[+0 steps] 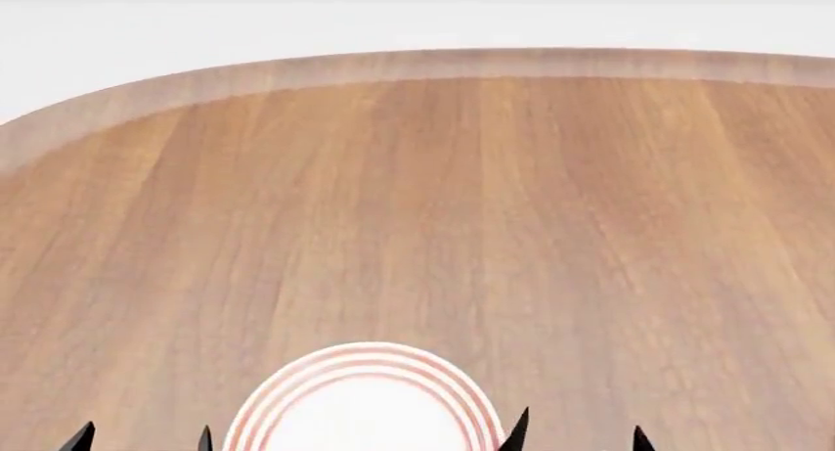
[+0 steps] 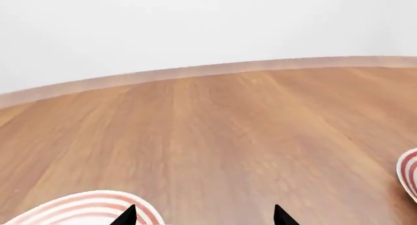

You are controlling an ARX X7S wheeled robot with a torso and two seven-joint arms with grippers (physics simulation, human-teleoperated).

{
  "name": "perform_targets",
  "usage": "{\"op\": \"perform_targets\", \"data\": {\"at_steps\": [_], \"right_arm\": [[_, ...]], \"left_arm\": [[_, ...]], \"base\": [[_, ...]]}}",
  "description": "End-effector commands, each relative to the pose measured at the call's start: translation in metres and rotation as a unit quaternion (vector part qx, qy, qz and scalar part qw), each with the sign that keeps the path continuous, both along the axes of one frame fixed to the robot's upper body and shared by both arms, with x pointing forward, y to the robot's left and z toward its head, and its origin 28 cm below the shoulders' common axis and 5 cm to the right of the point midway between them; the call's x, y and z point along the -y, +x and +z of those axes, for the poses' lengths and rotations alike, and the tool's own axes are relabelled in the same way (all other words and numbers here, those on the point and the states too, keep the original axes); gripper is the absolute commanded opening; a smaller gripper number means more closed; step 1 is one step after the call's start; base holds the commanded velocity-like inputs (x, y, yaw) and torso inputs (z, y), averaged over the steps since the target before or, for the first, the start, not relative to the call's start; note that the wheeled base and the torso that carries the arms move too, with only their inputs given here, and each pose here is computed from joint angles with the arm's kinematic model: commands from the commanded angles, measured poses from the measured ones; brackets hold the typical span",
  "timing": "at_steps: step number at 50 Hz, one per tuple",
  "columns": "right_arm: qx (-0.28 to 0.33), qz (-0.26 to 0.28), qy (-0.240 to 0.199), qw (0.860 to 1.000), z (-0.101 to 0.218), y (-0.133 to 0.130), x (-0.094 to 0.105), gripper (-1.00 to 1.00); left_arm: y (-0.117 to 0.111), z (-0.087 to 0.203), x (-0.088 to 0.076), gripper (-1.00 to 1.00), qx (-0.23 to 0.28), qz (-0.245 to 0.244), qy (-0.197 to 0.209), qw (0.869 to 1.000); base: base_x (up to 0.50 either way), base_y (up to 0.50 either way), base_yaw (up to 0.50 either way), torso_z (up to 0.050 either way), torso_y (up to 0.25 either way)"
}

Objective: Put the red mug on the left plate.

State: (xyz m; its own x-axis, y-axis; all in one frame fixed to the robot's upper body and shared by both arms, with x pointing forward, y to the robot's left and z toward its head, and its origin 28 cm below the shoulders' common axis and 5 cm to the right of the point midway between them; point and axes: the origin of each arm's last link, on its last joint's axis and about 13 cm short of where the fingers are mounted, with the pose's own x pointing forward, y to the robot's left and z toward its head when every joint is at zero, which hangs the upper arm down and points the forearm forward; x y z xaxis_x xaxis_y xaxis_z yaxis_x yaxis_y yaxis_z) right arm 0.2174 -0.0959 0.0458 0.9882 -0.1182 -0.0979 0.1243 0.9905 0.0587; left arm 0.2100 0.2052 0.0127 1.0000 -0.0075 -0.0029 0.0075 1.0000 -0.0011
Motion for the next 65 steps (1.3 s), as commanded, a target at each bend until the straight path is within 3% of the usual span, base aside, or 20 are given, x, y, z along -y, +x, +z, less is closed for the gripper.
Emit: {"op": "perform_targets", "data": {"at_steps": [1,4,8,10,16,24,27,33,41,65], "right_arm": [[-0.043,-0.067,0.016,0.997,0.047,0.000,0.000,1.00],[-0.051,-0.080,0.029,0.995,0.051,0.000,-0.001,1.00],[-0.077,-0.127,0.085,0.985,0.061,0.004,0.001,1.00],[-0.083,-0.126,0.107,0.983,0.064,0.004,0.002,1.00],[-0.090,-0.183,0.095,0.974,0.068,0.011,0.008,1.00],[-0.119,-0.238,0.148,0.953,0.077,0.019,0.018,1.00],[-0.129,-0.257,0.139,0.947,0.079,0.022,0.021,1.00],[-0.125,-0.261,0.156,0.945,0.079,0.029,0.031,1.00],[-0.134,-0.291,0.177,0.931,0.076,0.038,0.043,1.00],[-0.139,-0.339,0.226,0.903,0.079,0.021,0.046,1.00]], "left_arm": [[0.000,0.000,0.000,1.00,-0.001,0.002,-0.001,1.000],[0.000,0.000,0.000,1.00,0.000,0.001,-0.002,1.000],[0.000,0.000,0.000,1.00,-0.001,0.002,-0.002,1.000],[0.000,0.000,0.000,1.00,-0.001,0.002,-0.002,1.000],[0.000,0.000,0.000,1.00,-0.001,0.003,-0.001,1.000],[0.000,0.000,0.000,1.00,0.000,0.003,-0.001,1.000],[0.000,0.000,0.000,1.00,0.000,0.003,-0.001,1.000],[-0.001,0.001,0.000,1.00,0.001,0.004,0.000,1.000],[0.000,0.000,0.000,1.00,0.000,0.005,0.001,1.000],[0.001,0.000,0.000,1.00,-0.001,0.004,0.000,1.000]], "base": [[0.00,0.00,0.00,0.000,0.000],[0.00,0.00,0.00,0.000,0.000],[0.00,0.00,0.00,0.000,0.000],[0.00,0.00,0.00,0.000,0.000],[0.00,0.00,0.00,0.000,0.000],[0.00,0.00,0.00,0.000,0.000],[0.00,0.00,0.00,0.000,0.000],[0.00,0.00,0.00,0.000,0.000],[0.00,0.00,0.00,0.000,0.000],[0.00,0.00,0.00,0.000,0.000]]}}
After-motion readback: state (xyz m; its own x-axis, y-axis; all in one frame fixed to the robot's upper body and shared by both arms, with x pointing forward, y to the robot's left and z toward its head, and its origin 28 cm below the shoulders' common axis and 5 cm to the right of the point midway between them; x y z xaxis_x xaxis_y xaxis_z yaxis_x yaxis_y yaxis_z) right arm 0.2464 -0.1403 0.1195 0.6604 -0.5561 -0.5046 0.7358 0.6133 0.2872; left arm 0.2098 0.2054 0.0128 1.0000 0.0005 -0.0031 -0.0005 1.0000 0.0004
